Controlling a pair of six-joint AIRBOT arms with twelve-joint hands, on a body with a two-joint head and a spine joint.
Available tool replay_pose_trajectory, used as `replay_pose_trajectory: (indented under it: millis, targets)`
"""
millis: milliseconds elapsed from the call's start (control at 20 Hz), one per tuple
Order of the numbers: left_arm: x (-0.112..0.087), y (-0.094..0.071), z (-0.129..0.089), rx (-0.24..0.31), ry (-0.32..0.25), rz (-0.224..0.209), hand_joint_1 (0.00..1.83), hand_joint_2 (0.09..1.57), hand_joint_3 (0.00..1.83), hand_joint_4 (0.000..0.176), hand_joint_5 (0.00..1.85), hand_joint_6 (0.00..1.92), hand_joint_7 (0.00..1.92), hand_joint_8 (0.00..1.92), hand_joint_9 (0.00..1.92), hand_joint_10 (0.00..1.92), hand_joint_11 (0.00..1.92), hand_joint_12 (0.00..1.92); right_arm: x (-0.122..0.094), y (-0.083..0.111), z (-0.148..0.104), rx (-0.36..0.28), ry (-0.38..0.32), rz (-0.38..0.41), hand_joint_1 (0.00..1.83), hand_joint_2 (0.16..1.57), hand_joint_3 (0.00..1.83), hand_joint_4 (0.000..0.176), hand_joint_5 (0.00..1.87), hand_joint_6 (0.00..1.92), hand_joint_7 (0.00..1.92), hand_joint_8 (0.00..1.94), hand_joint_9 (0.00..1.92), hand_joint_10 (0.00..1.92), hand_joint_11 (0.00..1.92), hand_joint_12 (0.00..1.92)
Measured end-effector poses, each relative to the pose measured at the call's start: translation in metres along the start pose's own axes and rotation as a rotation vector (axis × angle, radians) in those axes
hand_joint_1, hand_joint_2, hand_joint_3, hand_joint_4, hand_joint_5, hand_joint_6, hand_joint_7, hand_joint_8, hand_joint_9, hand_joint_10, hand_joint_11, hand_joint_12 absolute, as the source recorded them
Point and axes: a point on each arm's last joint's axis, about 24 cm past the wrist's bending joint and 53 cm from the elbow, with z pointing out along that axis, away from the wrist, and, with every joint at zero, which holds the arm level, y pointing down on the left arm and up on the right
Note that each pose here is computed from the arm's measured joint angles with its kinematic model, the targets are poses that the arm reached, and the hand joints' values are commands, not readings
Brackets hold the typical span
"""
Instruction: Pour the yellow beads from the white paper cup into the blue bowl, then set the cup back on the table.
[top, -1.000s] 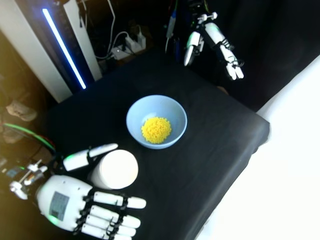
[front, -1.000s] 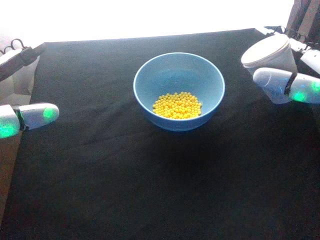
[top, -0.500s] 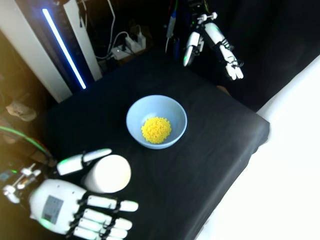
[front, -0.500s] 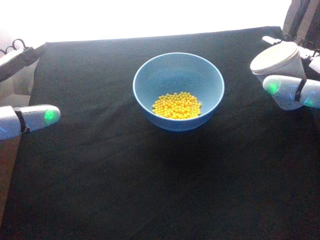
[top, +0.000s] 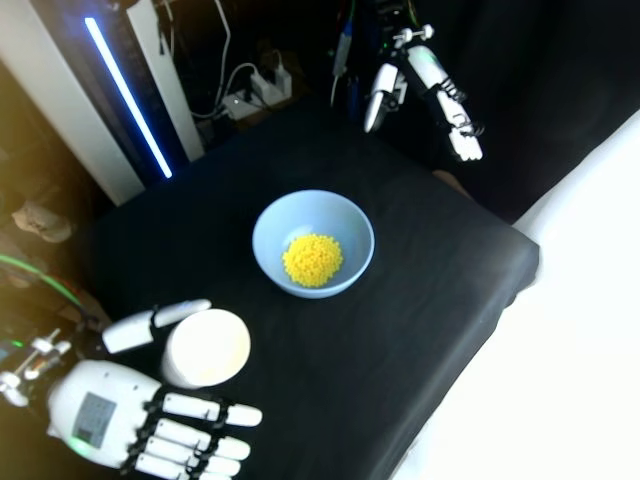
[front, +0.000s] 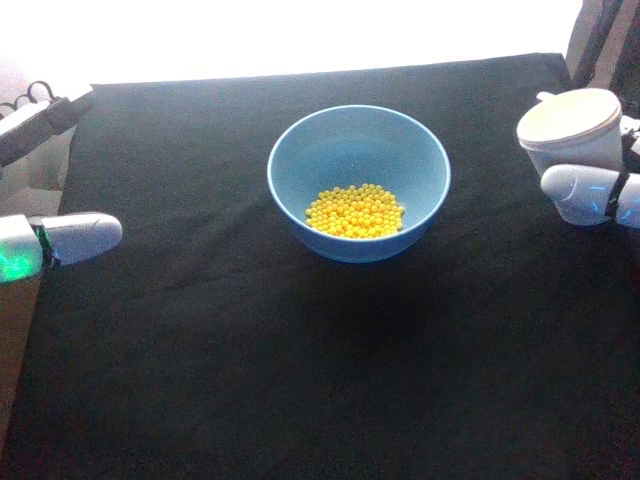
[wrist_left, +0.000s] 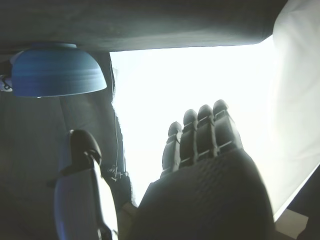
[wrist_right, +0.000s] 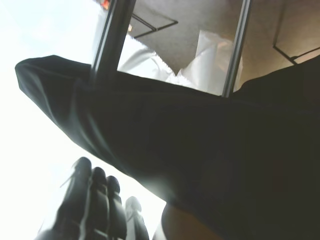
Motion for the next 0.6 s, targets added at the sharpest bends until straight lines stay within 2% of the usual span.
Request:
replay_pose_trajectory:
  millis: [100, 150, 300, 350, 500, 550, 600]
  targets:
    - [0.001, 0.000, 0.000, 0.002, 0.003, 0.001, 0.60, 0.95, 0.00, 0.082, 0.12, 0.00, 0.14, 0.00, 0.09, 0.01, 0.03, 0.02, 0.001, -0.001, -0.003, 0.007, 0.006, -0.002, 0.00, 0.96, 0.00, 0.176, 0.00, 0.00, 0.00, 0.00, 0.00, 0.00, 0.00, 0.00]
    - [0.001, 0.000, 0.000, 0.002, 0.003, 0.001, 0.60, 0.94, 0.00, 0.090, 0.12, 0.00, 0.16, 0.01, 0.10, 0.01, 0.03, 0.02, 0.000, -0.002, -0.005, 0.013, 0.008, -0.002, 0.00, 0.96, 0.00, 0.176, 0.00, 0.00, 0.00, 0.00, 0.00, 0.00, 0.00, 0.00]
    - [0.001, -0.001, 0.000, 0.002, 0.004, 0.001, 0.60, 0.94, 0.00, 0.070, 0.13, 0.00, 0.17, 0.01, 0.07, 0.00, 0.00, 0.01, -0.003, -0.003, -0.009, 0.029, 0.017, -0.014, 0.00, 0.98, 0.01, 0.176, 0.00, 0.00, 0.00, 0.00, 0.00, 0.00, 0.00, 0.00]
    - [0.001, -0.001, 0.000, 0.004, 0.006, 0.002, 0.64, 0.94, 0.00, 0.077, 0.12, 0.00, 0.16, 0.00, 0.05, 0.00, 0.00, 0.00, -0.003, -0.002, -0.010, 0.030, 0.020, -0.017, 0.03, 0.98, 0.01, 0.176, 0.00, 0.00, 0.00, 0.00, 0.00, 0.00, 0.00, 0.00]
    - [0.001, -0.001, 0.000, 0.005, 0.004, 0.002, 0.65, 0.94, 0.00, 0.083, 0.13, 0.00, 0.17, 0.00, 0.05, 0.00, 0.00, 0.00, -0.005, -0.004, -0.014, 0.037, 0.024, -0.024, 0.09, 0.95, 0.00, 0.176, 0.00, 0.00, 0.00, 0.00, 0.00, 0.00, 0.00, 0.00]
    - [0.001, 0.000, 0.000, 0.000, 0.004, 0.001, 0.65, 0.94, 0.00, 0.105, 0.13, 0.00, 0.17, 0.01, 0.04, 0.00, 0.00, 0.00, -0.005, -0.005, -0.015, 0.040, 0.025, -0.023, 0.15, 0.93, 0.00, 0.176, 0.00, 0.00, 0.00, 0.00, 0.00, 0.00, 0.00, 0.00]
    - [0.001, -0.001, 0.000, 0.003, 0.004, 0.002, 0.67, 0.93, 0.00, 0.108, 0.12, 0.00, 0.15, 0.00, 0.02, 0.00, 0.00, 0.00, -0.005, -0.005, -0.015, 0.043, 0.025, -0.024, 0.21, 0.92, 0.00, 0.176, 0.00, 0.00, 0.00, 0.00, 0.00, 0.00, 0.00, 0.00]
